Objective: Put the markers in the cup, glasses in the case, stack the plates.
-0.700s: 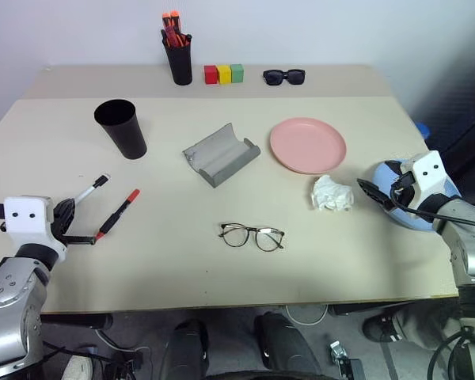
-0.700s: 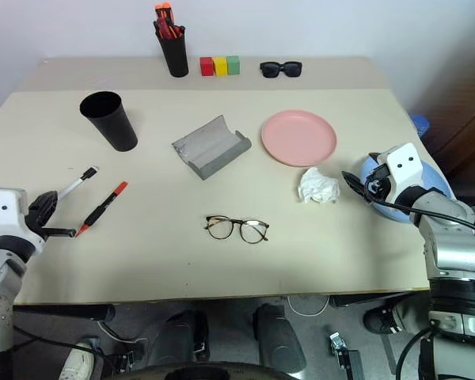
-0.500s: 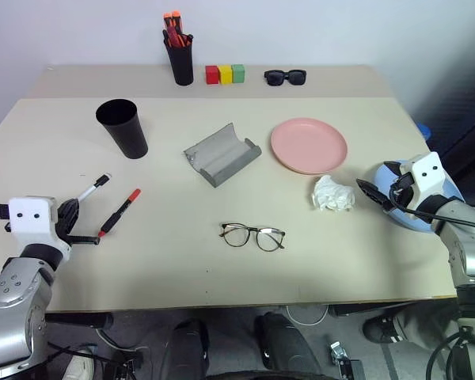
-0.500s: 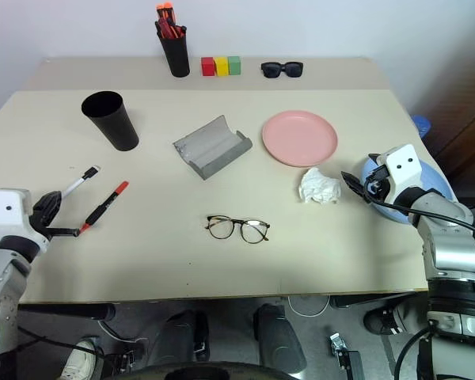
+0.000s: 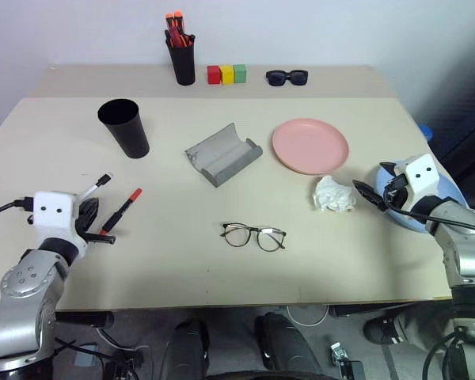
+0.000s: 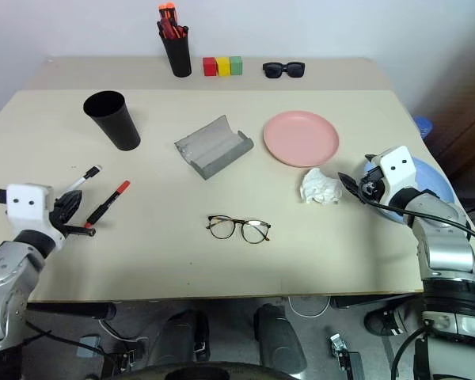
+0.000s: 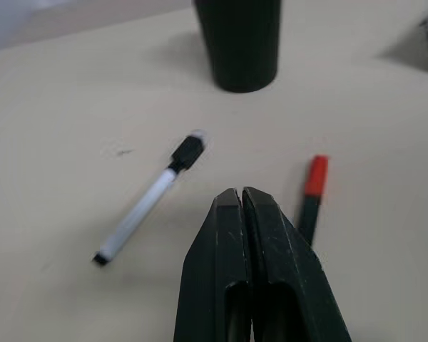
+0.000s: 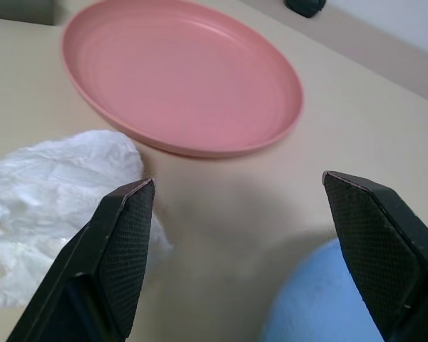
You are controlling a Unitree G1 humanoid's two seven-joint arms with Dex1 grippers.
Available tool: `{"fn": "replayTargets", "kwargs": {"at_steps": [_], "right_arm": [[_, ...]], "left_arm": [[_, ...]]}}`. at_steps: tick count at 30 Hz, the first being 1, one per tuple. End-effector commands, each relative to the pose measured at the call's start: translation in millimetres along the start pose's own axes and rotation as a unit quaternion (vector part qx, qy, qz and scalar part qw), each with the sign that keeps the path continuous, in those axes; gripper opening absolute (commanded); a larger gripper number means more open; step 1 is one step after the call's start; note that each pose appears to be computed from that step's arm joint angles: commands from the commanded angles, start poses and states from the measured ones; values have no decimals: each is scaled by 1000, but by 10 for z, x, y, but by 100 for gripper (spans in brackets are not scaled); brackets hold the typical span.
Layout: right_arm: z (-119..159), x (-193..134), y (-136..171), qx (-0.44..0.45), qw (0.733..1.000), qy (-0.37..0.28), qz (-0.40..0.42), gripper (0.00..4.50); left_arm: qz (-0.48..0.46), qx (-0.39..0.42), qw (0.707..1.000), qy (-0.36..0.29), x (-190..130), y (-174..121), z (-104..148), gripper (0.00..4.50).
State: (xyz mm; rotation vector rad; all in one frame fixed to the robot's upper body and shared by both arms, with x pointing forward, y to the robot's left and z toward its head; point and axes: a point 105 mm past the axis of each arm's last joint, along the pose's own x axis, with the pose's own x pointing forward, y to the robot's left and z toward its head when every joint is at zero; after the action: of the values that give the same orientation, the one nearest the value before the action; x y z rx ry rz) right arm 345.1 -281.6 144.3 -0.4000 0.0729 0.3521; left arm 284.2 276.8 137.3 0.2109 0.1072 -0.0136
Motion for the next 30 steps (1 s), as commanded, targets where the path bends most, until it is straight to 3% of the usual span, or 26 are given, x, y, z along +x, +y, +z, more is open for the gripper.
{"fn": "replayTargets", "kwargs": {"at_steps": [1, 2, 5, 10, 14, 17, 21, 25, 28, 30], "right_arm": [[181, 27, 25, -8, 999, -37, -5, 382], [193, 36, 53, -6, 999, -41, -3, 382], [205, 58, 173, -4, 999, -49, 6, 386], [451, 165, 760, 3, 993, -92, 74, 386], [617, 199, 1247, 25, 985, -116, 125, 386], [673, 171, 1515, 38, 979, -123, 156, 386], [715, 166, 1687, 48, 976, -127, 170, 386], [797, 162, 1799, 53, 971, -139, 189, 386], [802, 179, 1807, 53, 971, -140, 189, 386], [799, 196, 1800, 53, 971, -140, 186, 386]], "left_arm": [[-24, 8, 1000, -11, 106, -160, 149, 0], [-32, 3, 999, -9, 137, -198, 156, 0], [-50, -1, 999, 5, 199, -291, 153, 88], [-13, -14, 997, 69, 345, -184, 72, 334], [6, -23, 993, 115, 396, -107, 13, 334], [-9, -6, 982, 190, 377, -130, -93, 334], [-33, -23, 962, 269, 298, -161, -215, 334], [-76, -49, 947, 309, 270, -272, -219, 334], [-72, -59, 943, 319, 274, -240, -225, 256], [-67, -54, 943, 321, 284, -220, -229, 161]]}}
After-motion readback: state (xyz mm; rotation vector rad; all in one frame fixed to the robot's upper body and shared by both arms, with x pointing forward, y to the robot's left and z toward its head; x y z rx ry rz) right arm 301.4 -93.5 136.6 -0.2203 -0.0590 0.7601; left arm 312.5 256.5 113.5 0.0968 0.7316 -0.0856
